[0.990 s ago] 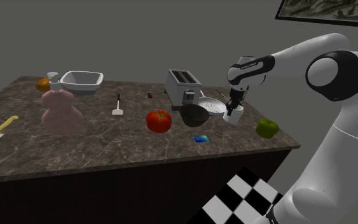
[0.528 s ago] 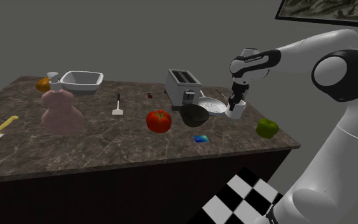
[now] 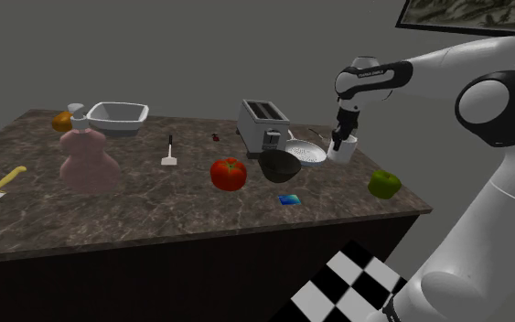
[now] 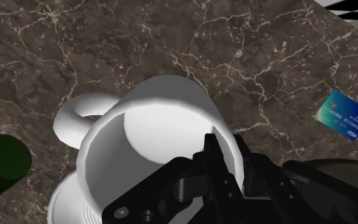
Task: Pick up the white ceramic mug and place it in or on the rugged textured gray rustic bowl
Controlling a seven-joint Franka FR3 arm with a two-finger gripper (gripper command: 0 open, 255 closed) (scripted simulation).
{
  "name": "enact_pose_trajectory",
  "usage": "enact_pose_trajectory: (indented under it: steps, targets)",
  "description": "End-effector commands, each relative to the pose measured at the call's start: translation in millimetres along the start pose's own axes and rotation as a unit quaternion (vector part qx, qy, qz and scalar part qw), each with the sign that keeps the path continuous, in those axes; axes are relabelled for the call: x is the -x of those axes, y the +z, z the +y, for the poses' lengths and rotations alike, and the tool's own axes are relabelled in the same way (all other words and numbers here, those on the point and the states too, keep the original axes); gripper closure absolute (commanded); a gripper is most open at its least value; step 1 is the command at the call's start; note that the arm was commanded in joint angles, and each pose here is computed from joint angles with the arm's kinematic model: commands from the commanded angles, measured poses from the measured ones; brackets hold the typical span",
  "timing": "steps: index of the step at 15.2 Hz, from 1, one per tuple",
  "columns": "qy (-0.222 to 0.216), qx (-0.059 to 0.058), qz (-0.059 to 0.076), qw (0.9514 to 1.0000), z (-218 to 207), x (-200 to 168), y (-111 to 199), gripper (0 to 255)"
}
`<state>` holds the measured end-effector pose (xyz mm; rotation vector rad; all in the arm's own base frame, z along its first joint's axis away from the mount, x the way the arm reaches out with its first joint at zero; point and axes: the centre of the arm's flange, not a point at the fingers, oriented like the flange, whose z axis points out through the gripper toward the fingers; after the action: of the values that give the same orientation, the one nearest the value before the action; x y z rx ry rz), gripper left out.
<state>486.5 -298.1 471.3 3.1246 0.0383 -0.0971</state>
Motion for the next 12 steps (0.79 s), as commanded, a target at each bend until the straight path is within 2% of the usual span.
enact_pose_trajectory:
  steps: [1, 8, 12]
  targets:
    - [0.000, 0.000, 0.000, 1.0000, 0, 1, -11, 255]
    - [0.000, 0.000, 0.000, 1.0000, 1, 4, -45, 255]
    - [0.000, 0.000, 0.000, 1.0000, -44, -25, -52, 255]
